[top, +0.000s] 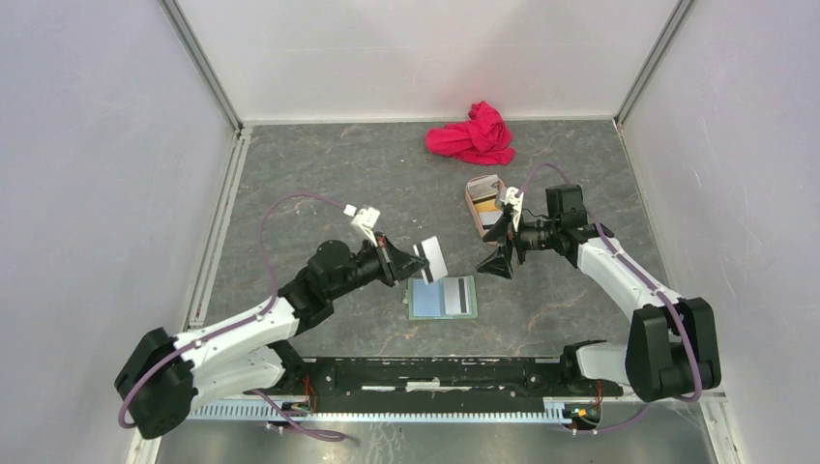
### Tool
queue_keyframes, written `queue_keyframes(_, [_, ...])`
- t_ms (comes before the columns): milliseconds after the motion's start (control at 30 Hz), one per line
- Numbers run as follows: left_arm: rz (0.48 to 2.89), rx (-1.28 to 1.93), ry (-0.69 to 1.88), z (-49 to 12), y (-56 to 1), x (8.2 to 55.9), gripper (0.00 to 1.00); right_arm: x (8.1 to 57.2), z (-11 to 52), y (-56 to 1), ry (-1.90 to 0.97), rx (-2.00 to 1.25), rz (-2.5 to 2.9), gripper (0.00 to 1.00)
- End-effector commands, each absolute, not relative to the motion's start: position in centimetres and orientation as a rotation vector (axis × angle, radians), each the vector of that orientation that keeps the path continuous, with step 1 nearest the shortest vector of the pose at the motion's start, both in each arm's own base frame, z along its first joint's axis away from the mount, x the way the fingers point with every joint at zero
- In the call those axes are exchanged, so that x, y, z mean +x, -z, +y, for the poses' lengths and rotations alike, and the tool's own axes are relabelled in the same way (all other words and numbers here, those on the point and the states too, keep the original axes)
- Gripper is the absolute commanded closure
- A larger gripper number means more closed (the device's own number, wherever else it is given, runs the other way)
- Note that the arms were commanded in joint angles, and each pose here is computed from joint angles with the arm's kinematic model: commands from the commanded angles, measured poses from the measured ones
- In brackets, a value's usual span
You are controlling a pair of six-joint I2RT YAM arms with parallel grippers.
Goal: Put the credit cards into the card holder
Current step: Insert the credit card into the card holder.
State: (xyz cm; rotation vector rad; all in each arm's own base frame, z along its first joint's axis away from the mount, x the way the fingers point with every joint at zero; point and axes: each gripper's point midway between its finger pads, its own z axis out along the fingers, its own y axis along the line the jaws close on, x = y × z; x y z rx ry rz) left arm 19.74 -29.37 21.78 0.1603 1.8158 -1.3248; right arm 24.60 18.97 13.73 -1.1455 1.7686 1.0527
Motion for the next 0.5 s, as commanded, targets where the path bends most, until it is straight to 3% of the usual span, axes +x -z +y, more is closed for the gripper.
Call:
queue_keyframes(0, [2.069, 0.237, 1.435, -30.6, -16.0, 16.8, 0.98, 25.2, 18.5, -12.9, -1.012, -1.154, 1.784, 0.02])
queue_keyframes(167, [2.128, 0.218, 1.518, -32.4, -13.9, 16.9, 0.98, 25.3, 18.4, -11.6, -1.026, -1.127, 1.843, 0.02])
queue_keyframes(467, [2.239, 0.097, 1.415, -31.7, -9.7, 17.8, 0.98, 24.9, 19.0, -10.1, -1.108, -1.097, 1.9, 0.02])
